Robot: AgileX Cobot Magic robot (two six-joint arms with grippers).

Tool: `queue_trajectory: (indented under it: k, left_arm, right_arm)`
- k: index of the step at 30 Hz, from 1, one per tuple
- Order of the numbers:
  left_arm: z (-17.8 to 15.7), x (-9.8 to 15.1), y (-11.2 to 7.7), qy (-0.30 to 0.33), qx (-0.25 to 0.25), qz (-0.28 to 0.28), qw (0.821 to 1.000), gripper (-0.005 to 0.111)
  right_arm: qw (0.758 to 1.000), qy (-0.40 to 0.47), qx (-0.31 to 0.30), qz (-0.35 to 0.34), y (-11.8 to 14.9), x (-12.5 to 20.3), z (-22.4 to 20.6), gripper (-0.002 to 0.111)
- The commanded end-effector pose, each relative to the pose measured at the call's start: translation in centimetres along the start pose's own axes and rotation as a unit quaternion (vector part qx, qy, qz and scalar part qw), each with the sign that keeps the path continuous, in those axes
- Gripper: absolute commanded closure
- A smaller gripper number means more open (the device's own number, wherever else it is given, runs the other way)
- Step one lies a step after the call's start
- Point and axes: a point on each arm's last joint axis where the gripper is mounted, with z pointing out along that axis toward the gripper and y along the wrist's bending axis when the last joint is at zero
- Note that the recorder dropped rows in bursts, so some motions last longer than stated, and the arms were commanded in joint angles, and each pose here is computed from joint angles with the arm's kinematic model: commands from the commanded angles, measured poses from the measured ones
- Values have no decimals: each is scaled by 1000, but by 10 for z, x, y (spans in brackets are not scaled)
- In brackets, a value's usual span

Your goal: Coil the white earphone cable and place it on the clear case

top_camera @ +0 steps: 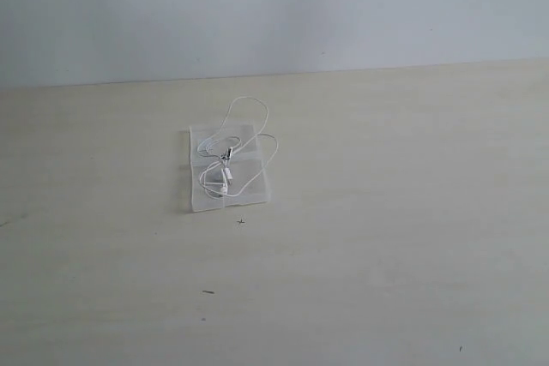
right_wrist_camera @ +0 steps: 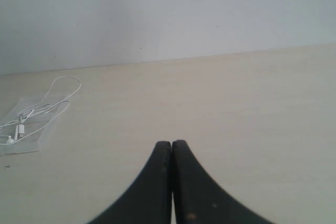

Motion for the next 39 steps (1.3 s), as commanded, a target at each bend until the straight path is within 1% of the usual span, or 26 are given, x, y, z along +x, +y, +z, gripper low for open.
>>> queue_trajectory:
  k: [1,2,4,5,7,9,11,15,16,17,18,22,27,29,31,39]
  left_arm:
    - [-1,-7,-8,-45,40,64,996,107]
    - [-1,-6,-7,-43,35,102,993,107]
    - [0,0,-4,-28,22,158,987,107]
    - [0,5,-1,-9,12,174,985,107]
    - [0,17,4,31,0,185,982,107]
    - [0,31,7,69,-1,176,982,107]
    - [-3,44,10,86,0,159,984,107]
    - [-10,69,15,94,0,128,987,107]
    - [-11,68,15,86,1,122,989,107]
    - [-13,70,15,97,2,115,989,107]
    - [-14,76,16,131,1,113,985,107]
    - [-16,82,16,164,0,110,980,107]
    - [-18,87,16,193,-5,69,979,107]
    - [-19,89,17,208,-7,65,976,107]
    - [-19,89,17,207,-13,65,976,107]
    - [-19,88,23,197,-66,65,976,107]
  right_arm:
    - [1000,-3,4,-7,-1,1,0,108]
    - [1000,-3,4,-7,-1,1,0,108]
    - [1000,-3,4,-7,-1,1,0,108]
    - [1000,-3,4,-7,-1,1,0,108]
    - [1000,-3,4,-7,-1,1,0,108]
    - [1000,-3,4,-7,-1,1,0,108]
    - [1000,-3,4,-7,-1,1,0,108]
    - [1000,-3,4,-7,-1,1,0,108]
    - [1000,-3,4,-7,-1,1,0,108]
    - [1000,-3,4,-7,-1,1,0,108]
    - [1000,-3,4,-7,-1,1,0,108]
    - [1000,-3,4,-7,-1,1,0,108]
    - [1000,-3,4,-7,-1,1,0,108]
    - [1000,-3,4,-7,-1,1,0,108]
    - [1000,-3,4,-7,-1,1,0,108]
    - [1000,-3,4,-7,-1,1,0,108]
